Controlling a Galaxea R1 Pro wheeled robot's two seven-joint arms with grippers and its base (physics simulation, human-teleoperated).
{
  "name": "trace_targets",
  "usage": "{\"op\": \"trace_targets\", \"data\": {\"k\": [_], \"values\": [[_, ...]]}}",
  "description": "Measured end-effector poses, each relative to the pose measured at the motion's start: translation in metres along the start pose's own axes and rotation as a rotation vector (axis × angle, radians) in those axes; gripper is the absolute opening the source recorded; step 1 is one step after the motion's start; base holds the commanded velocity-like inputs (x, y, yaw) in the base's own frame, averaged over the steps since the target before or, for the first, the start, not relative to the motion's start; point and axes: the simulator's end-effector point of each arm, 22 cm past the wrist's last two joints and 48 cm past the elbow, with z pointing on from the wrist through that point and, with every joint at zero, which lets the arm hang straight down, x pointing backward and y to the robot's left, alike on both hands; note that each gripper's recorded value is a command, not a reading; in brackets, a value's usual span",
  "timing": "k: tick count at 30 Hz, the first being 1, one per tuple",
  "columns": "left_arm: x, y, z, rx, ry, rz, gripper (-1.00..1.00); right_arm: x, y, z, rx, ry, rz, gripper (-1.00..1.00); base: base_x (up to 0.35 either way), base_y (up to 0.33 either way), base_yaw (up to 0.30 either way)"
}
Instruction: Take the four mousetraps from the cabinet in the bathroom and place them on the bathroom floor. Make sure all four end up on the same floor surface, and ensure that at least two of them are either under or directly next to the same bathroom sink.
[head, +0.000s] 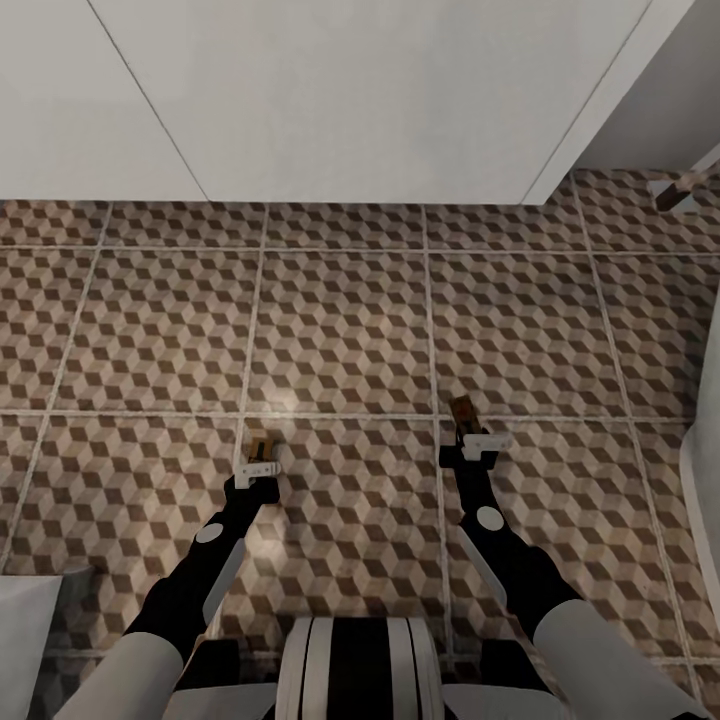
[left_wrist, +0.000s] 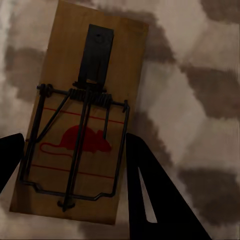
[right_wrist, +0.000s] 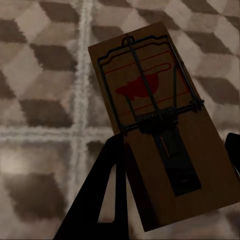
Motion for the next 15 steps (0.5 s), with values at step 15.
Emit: {"op": "trace_targets", "data": {"k": [15], "values": [[0.0063,0.0006,0.0018,-0.001,0.011,-0.001,-1.00,0.0067,-0.0069,0.0000,0.039,0.007,0.002,-1.00,0.013,0.000,0.000]]}}
